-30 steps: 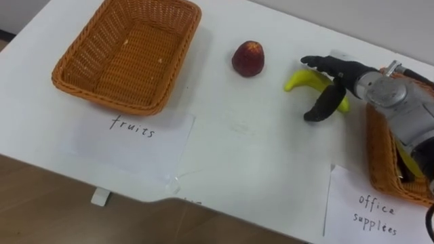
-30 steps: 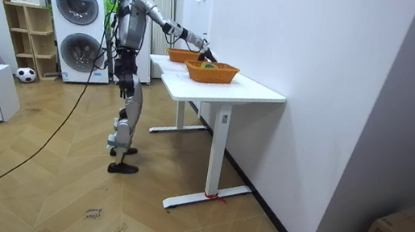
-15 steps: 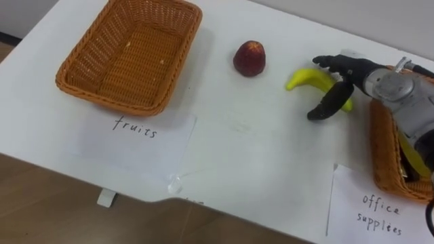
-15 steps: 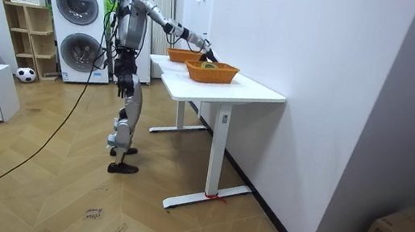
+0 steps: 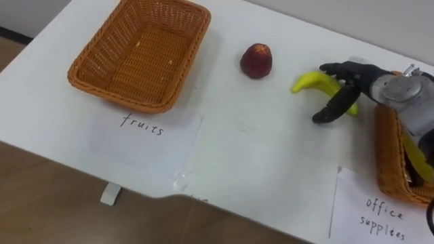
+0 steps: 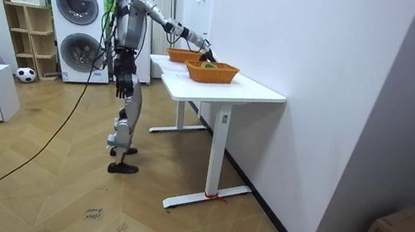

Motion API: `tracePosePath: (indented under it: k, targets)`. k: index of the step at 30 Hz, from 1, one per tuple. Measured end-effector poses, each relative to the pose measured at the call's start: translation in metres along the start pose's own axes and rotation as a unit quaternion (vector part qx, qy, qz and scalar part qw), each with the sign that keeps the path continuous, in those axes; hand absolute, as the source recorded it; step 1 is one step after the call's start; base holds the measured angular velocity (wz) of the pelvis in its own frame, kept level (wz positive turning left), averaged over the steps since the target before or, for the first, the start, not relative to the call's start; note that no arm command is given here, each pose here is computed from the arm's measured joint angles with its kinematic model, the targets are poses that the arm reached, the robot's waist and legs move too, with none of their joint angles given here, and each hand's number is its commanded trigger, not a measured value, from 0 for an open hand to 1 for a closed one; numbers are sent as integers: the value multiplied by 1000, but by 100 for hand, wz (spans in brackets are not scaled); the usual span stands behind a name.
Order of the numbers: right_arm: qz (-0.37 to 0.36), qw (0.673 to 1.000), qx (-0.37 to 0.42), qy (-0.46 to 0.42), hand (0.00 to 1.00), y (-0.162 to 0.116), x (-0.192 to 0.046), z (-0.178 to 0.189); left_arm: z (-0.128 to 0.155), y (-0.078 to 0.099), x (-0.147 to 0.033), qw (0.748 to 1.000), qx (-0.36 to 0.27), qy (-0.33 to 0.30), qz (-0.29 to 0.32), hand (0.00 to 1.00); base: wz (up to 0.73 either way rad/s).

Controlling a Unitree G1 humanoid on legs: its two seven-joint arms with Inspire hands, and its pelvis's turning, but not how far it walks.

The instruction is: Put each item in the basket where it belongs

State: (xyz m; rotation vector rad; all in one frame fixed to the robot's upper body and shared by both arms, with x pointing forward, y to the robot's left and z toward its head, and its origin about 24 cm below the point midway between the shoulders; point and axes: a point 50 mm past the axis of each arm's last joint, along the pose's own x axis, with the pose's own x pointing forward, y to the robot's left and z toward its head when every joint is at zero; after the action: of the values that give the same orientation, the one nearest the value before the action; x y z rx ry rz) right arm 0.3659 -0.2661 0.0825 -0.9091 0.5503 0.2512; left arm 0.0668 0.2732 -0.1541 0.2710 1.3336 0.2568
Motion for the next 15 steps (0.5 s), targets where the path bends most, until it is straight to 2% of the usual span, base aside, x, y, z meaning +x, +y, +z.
tracePosePath:
  k: [1,3,15]
  targets:
    - [0,1000,0,1,27,0,0,0,0,0,0,1000,0,0,0,0,0]
    - [1,1000,2,6,100,0,0,-2,1,0,0,1000,0,-1,0,0,0]
    - [-12,1000,17,0,100,-6,-2,-3,-2,1,0,1000,3,1,11,0,0]
